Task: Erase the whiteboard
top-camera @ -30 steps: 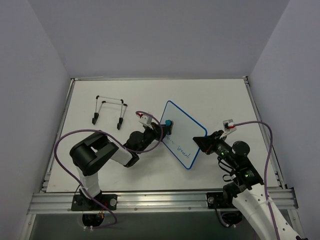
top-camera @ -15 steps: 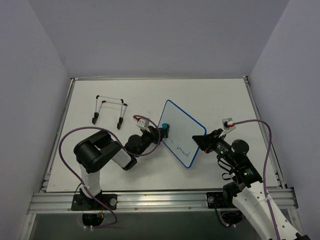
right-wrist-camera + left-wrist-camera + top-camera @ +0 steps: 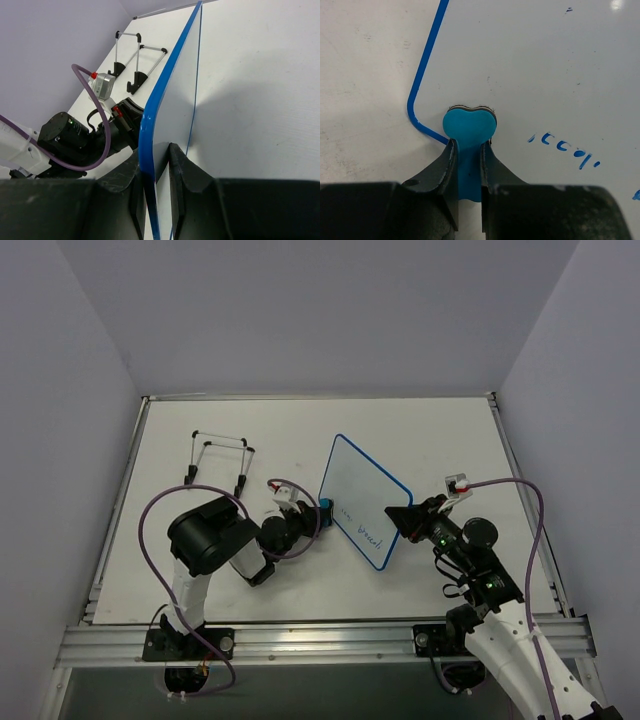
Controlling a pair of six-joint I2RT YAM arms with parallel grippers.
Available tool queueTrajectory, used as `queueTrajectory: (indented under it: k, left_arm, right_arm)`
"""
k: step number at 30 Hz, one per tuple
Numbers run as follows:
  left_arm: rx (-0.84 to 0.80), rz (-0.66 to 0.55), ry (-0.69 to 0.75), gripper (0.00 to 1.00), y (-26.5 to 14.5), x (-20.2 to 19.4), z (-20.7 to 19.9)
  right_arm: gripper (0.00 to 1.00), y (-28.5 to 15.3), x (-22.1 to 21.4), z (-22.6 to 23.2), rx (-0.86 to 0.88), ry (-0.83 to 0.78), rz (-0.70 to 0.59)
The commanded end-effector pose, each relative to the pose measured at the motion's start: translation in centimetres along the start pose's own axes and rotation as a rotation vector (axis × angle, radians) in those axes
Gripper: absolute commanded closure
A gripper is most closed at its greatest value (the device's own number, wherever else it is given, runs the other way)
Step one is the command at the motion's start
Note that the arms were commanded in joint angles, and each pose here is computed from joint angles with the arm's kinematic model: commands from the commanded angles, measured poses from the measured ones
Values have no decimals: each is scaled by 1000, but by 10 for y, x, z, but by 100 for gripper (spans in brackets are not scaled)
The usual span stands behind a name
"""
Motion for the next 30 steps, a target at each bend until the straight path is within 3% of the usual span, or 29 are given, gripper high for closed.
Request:
queueTrajectory:
  k: [1,15,30]
  left_arm:
    - [-205,3,-7,98,-4,-5,-56]
    - [-400,-101,17,98,-8,29,-139]
    - [-507,-125,4,98,-17,33,-187]
  right_arm:
    - [100,-10,28,74,329,33,-32]
    - [100,-6,17,69,316,123,-2]
    - [100,-4,16,75,363,200,7]
Point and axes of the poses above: each gripper's point midway between its finger pads, its own y axis out along the fingers, its own z axis along the line the jaws close on, x = y × z, the point moved 1 cm from there along -y, back along the fingers, and after that the axes turned 1 degree about -y, right-handed, at the moved point
